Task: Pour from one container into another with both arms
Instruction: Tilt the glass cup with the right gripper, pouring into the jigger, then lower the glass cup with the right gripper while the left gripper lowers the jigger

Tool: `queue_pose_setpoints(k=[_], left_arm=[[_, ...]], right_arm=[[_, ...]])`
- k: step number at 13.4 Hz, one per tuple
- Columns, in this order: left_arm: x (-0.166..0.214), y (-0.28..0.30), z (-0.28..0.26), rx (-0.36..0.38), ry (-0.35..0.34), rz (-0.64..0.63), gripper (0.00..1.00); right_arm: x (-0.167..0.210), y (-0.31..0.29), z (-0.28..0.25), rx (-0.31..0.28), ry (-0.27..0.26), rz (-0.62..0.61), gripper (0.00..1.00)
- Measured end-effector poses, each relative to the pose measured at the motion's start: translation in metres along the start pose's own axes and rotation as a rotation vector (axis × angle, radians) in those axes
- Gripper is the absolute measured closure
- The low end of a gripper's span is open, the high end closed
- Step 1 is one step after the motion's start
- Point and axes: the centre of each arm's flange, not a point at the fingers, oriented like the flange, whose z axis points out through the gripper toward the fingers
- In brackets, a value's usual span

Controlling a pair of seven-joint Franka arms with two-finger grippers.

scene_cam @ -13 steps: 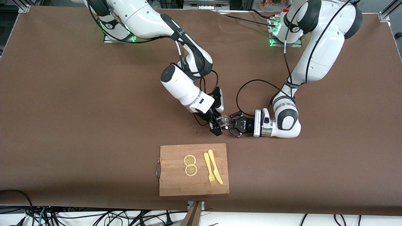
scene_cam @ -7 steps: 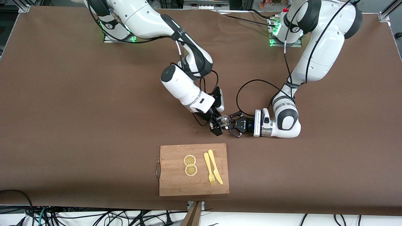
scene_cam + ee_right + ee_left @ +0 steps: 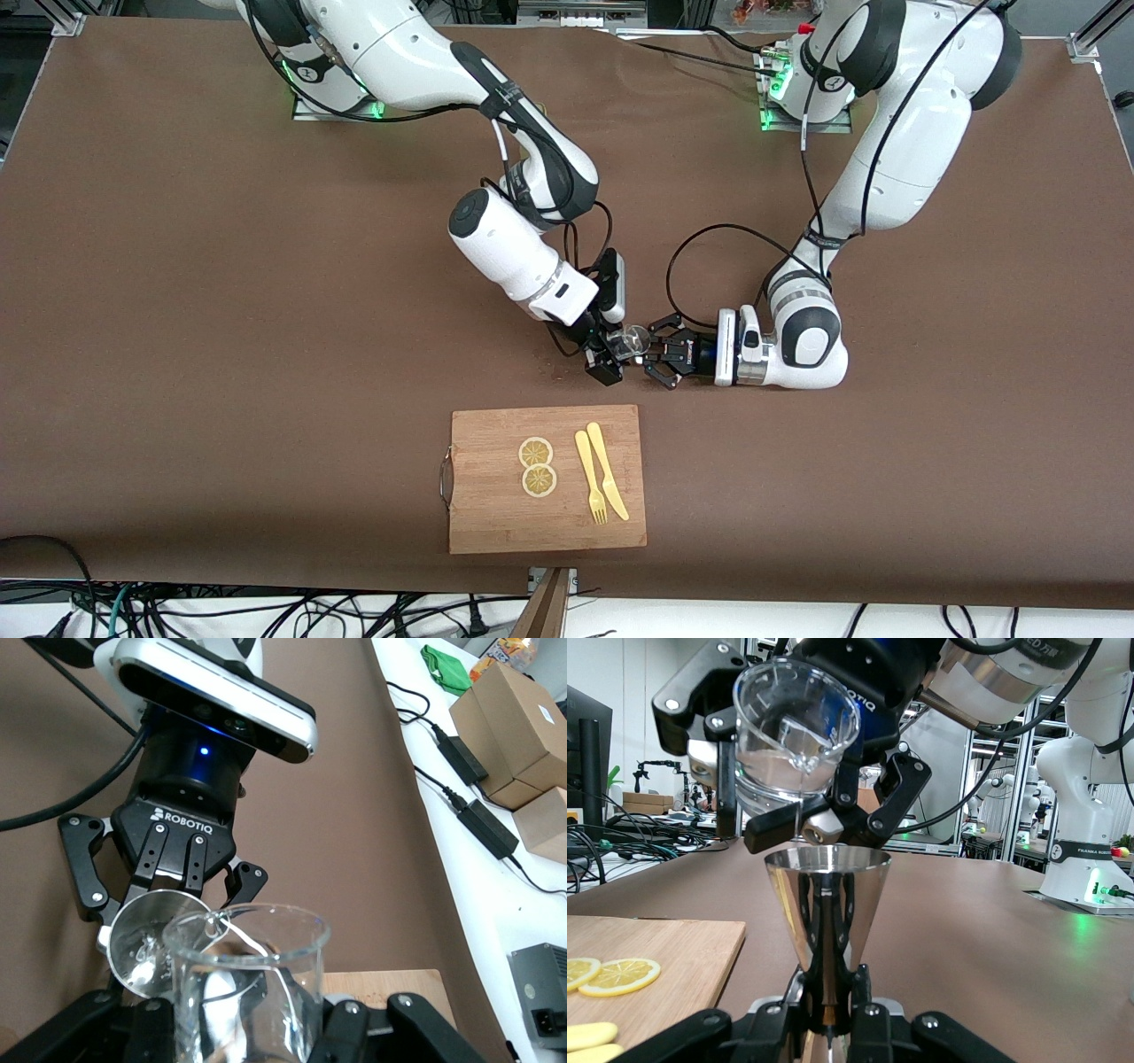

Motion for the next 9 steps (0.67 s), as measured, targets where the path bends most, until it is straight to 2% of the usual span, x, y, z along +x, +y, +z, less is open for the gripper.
queue_pose_setpoints(k=[6,9], left_arm=[[-0.004,-0.003,-0.015,0.014,-0.017,0.006,0.78],[-0.009,-0.005,-0.043,0.022,-0.027,0.034,0.78]], right_arm=[[-0.009,-0.001,0.000,0.002,0.053,0.192,0.85],[-0.011,-0.002,-0.002,0.003,0.095,0.315,0.85]])
